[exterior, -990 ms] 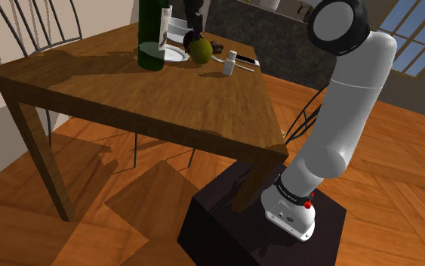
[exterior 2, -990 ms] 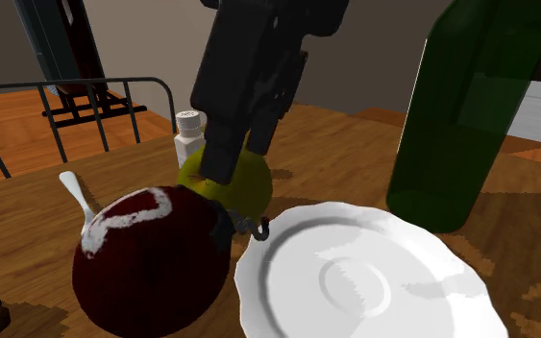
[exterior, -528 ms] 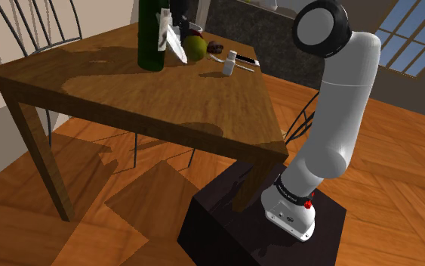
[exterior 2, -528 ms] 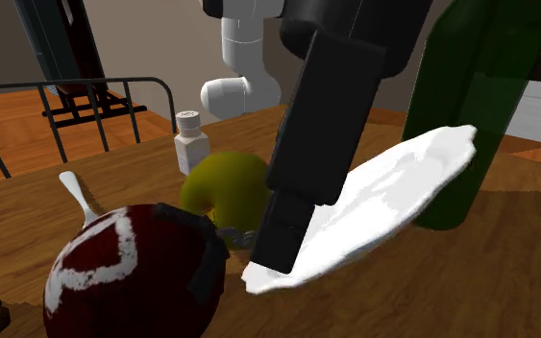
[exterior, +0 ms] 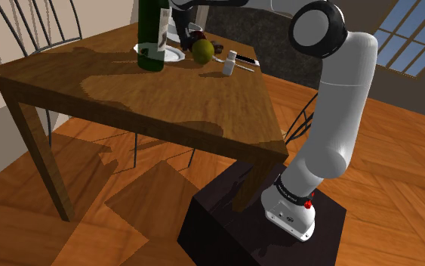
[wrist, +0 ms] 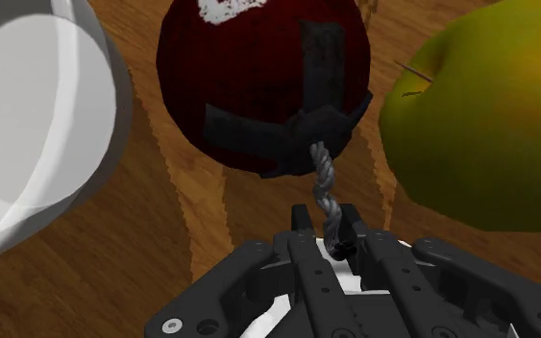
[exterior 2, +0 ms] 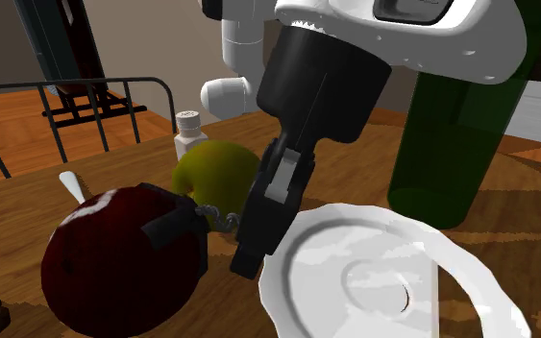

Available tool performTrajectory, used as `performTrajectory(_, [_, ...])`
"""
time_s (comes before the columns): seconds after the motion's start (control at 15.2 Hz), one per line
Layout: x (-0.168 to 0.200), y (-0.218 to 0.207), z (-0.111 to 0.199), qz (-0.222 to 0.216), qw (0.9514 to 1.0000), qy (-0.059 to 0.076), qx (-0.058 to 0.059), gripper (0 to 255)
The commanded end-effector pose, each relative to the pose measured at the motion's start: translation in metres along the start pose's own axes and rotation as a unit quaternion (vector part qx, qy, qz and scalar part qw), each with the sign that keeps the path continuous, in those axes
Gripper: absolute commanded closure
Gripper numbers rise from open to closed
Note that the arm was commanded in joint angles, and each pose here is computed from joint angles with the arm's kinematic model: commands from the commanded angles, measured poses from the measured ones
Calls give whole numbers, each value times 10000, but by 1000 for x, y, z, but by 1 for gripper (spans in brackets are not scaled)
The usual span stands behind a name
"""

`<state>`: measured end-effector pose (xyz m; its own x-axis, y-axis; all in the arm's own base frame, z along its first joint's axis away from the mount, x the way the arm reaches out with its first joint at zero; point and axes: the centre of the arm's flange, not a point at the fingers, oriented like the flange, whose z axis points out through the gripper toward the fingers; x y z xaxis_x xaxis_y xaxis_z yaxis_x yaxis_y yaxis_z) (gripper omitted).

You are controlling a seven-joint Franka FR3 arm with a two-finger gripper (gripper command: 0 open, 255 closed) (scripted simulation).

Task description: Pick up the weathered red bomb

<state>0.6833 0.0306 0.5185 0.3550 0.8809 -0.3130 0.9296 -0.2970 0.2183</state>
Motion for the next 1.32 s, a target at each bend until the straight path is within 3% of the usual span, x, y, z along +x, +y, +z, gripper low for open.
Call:
performTrajectory(0.0, [-1,0,2,3,10000,-18,31,255])
performTrajectory(0.33, [4,-5,2,2,10000,-25,31,255])
performTrajectory(1.25, [-19,11,-67,2,10000,-24,32,255])
